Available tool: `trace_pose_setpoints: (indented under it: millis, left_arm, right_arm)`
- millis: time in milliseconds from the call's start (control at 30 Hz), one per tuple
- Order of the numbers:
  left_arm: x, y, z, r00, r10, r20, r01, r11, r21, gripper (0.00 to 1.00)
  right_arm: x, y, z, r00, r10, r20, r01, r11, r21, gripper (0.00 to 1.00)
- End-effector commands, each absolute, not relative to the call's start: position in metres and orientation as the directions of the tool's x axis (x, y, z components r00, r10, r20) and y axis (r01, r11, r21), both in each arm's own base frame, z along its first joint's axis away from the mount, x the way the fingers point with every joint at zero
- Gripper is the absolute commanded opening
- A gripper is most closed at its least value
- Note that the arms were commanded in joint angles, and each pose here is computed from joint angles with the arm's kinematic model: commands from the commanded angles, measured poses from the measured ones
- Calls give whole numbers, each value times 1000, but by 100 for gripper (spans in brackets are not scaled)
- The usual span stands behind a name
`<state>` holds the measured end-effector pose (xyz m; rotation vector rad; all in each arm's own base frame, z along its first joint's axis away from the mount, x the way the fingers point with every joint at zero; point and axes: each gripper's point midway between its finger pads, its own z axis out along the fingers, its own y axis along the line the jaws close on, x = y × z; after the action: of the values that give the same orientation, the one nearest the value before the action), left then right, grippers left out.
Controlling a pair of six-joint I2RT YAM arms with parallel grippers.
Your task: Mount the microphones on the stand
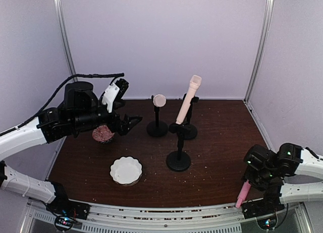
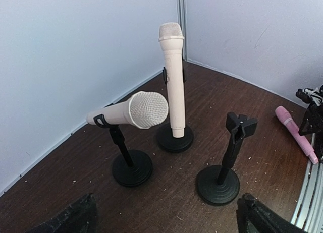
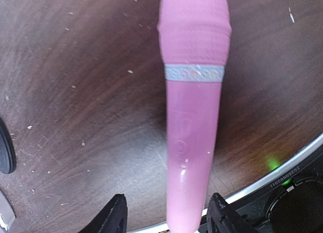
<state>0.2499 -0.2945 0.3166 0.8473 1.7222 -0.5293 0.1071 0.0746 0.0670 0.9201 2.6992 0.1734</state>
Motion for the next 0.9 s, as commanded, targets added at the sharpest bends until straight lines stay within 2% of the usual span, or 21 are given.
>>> trace_pose_setpoints:
  millis: [0, 467, 600, 733, 867]
  left_arm:
    - [246, -294, 349, -113, 190, -975, 770, 637, 35, 98]
    - [244, -294, 351, -114, 176, -978, 773, 633, 24, 98]
    - [245, -295, 350, -116, 178, -977, 776, 630, 23, 98]
    - [246, -296, 347, -121, 183, -976, 777, 629, 22, 97]
    - [248, -296, 347, -117, 176, -977, 779, 627, 20, 97]
  right_arm:
    - [89, 68, 43, -738, 656, -155, 642, 754, 138, 54]
    - [114, 79, 6, -784, 593, -182, 583, 805, 112, 41]
    - [146, 93, 21, -817, 512, -265, 489, 859, 154, 28]
    - [181, 118, 60, -822, 444, -357, 395, 896, 204, 15]
    - [216, 145, 116, -760, 412, -503, 285, 906, 312, 11]
